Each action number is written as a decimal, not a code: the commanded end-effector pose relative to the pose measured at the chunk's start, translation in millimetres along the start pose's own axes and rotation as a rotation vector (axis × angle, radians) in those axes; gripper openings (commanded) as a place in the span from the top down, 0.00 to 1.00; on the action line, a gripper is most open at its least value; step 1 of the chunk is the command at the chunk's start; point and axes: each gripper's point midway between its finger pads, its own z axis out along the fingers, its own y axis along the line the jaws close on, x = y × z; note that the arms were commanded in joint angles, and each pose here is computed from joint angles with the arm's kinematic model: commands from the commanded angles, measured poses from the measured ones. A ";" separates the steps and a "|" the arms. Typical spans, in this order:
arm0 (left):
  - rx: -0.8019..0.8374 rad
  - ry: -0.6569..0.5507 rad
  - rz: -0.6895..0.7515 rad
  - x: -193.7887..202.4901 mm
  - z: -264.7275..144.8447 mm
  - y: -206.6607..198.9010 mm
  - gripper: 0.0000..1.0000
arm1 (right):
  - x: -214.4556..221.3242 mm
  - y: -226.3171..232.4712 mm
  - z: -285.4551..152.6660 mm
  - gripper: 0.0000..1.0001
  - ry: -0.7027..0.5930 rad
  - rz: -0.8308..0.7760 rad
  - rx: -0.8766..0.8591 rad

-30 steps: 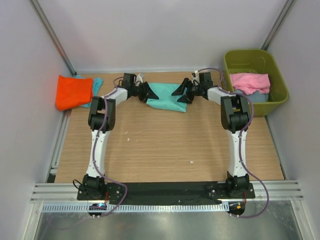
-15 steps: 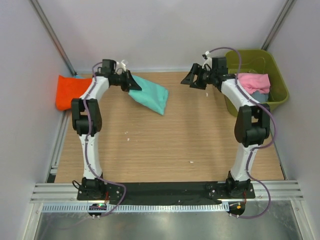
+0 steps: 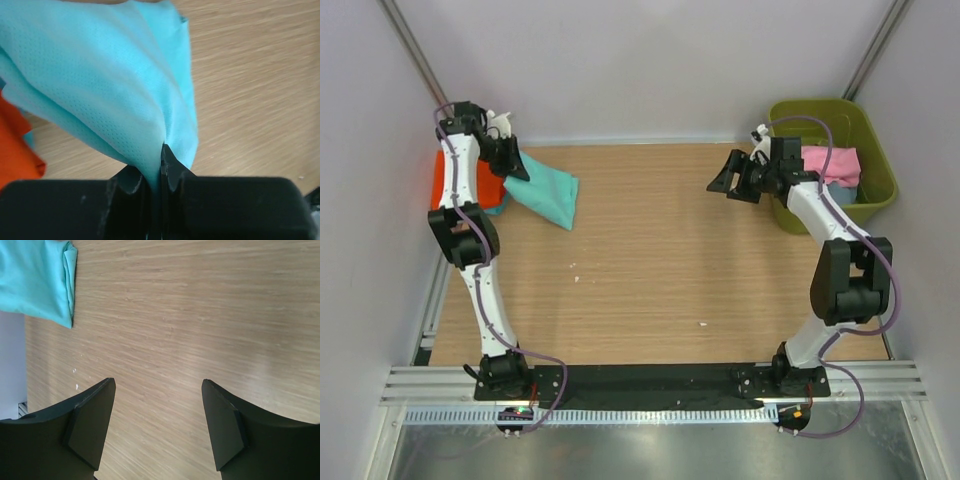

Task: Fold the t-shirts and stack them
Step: Neatly place the folded tshirt to the corner

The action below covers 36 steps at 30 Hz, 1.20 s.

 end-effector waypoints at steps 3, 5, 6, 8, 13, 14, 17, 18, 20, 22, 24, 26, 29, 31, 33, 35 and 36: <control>-0.254 0.146 0.093 27.5 -31.1 40.6 1.00 | -10.9 10.9 -41.7 0.24 -0.112 -0.045 -0.004; -0.324 0.109 0.142 15.5 -41.1 50.2 1.00 | -14.4 -1.9 -53.3 0.24 -0.145 -0.003 0.014; -0.396 0.104 0.157 11.6 -48.0 60.9 1.00 | -7.5 -8.1 -54.3 0.24 -0.138 0.020 0.021; -0.478 0.059 0.217 -5.0 -59.8 71.6 1.00 | -8.4 -12.5 -63.9 0.24 -0.160 0.050 0.021; -0.620 -0.029 0.296 -35.0 -85.6 85.6 1.00 | -0.4 -23.7 -74.2 0.24 -0.173 0.091 0.034; -0.629 -0.062 0.313 -43.7 -89.5 83.5 1.00 | -1.3 -22.7 -76.8 0.24 -0.183 0.101 0.030; -0.677 -0.115 0.316 -57.9 -101.8 85.2 1.00 | 1.3 -25.6 -81.3 0.24 -0.192 0.120 0.024; -0.679 -0.131 0.318 -61.8 -103.6 83.3 1.00 | 4.2 -28.0 -81.7 0.24 -0.190 0.129 0.028; -0.684 -0.175 0.319 -71.7 -109.1 79.6 1.00 | 5.7 -30.2 -83.8 0.24 -0.193 0.137 0.029; -0.689 -0.221 0.315 -80.0 -117.6 73.9 1.00 | 8.9 -31.4 -86.0 0.24 -0.195 0.151 0.031; -0.697 -0.277 0.306 -90.3 -127.3 68.8 1.00 | 11.0 -33.5 -89.1 0.24 -0.203 0.162 0.033; -0.706 -0.315 0.308 -98.1 -133.1 65.5 1.00 | 12.0 -35.7 -91.6 0.24 -0.210 0.180 0.035; -0.731 -0.336 0.317 -102.8 -142.3 64.2 1.00 | 13.8 -39.3 -96.1 0.24 -0.221 0.198 0.040; -0.766 -0.340 0.335 -104.6 -152.1 65.8 1.00 | 15.2 -42.2 -98.0 0.24 -0.226 0.207 0.046; -0.800 -0.344 0.356 -107.3 -160.1 66.6 1.00 | 15.5 -46.1 -100.7 0.24 -0.237 0.224 0.050; -0.842 -0.346 0.397 -112.0 -168.6 69.6 1.00 | 15.1 -48.0 -102.9 0.24 -0.252 0.237 0.050; -0.873 -0.340 0.409 -112.7 -173.8 72.5 1.00 | 19.1 -52.7 -103.3 0.24 -0.251 0.256 0.056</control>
